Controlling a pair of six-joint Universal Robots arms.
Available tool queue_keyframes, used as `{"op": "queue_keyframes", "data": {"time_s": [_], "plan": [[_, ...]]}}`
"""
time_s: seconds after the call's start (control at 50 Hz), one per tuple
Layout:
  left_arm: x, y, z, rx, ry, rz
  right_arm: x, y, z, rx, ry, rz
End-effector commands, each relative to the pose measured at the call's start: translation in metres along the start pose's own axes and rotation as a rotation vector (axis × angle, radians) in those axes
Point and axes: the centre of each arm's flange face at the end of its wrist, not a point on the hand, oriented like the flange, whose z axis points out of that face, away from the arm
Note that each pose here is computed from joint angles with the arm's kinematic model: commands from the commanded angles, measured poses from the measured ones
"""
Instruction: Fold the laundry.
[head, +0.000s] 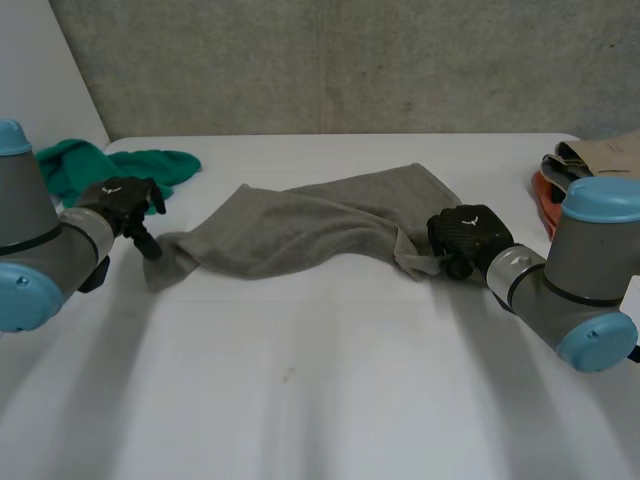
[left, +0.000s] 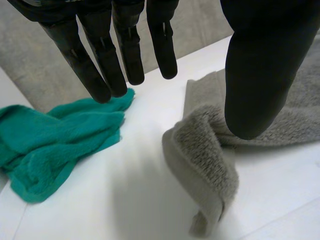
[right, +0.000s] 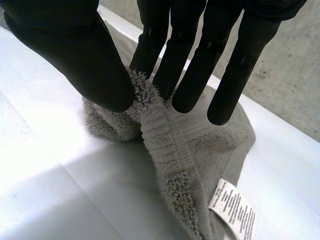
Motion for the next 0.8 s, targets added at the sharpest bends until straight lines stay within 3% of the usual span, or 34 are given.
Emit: {"op": "queue_keyframes", "data": {"time_s": [0.02,0.24,0.34,0.44,0.54,0.68,0.8], "plan": [[-0.004,0.012,0.008,-0.039,-0.033,0.023,0.000,0.000,-0.001,-0.004,-0.002,0.006],[0.014,0.037,0.030,-0.090,0.026,0.117,-0.002,0.002,-0.001,-0.010,0.000,0.000],[0.009,0.034,0.027,-0.110,-0.026,0.150,-0.001,-0.002,-0.003,-0.005,0.003,-0.011],[0.004,0.033,-0.005,-0.197,-0.106,0.257,-0.002,-0.019,-0.016,-0.010,-0.010,-0.043],[0.015,0.036,-0.037,-0.213,-0.049,0.418,-0.002,-0.037,-0.033,-0.015,-0.025,-0.092],[0.014,0.020,-0.051,-0.127,0.007,0.517,-0.007,-0.069,-0.044,0.059,-0.024,-0.176],[0.012,-0.021,-0.045,0.008,-0.035,0.490,-0.008,-0.104,-0.049,0.161,0.005,-0.214]]}}
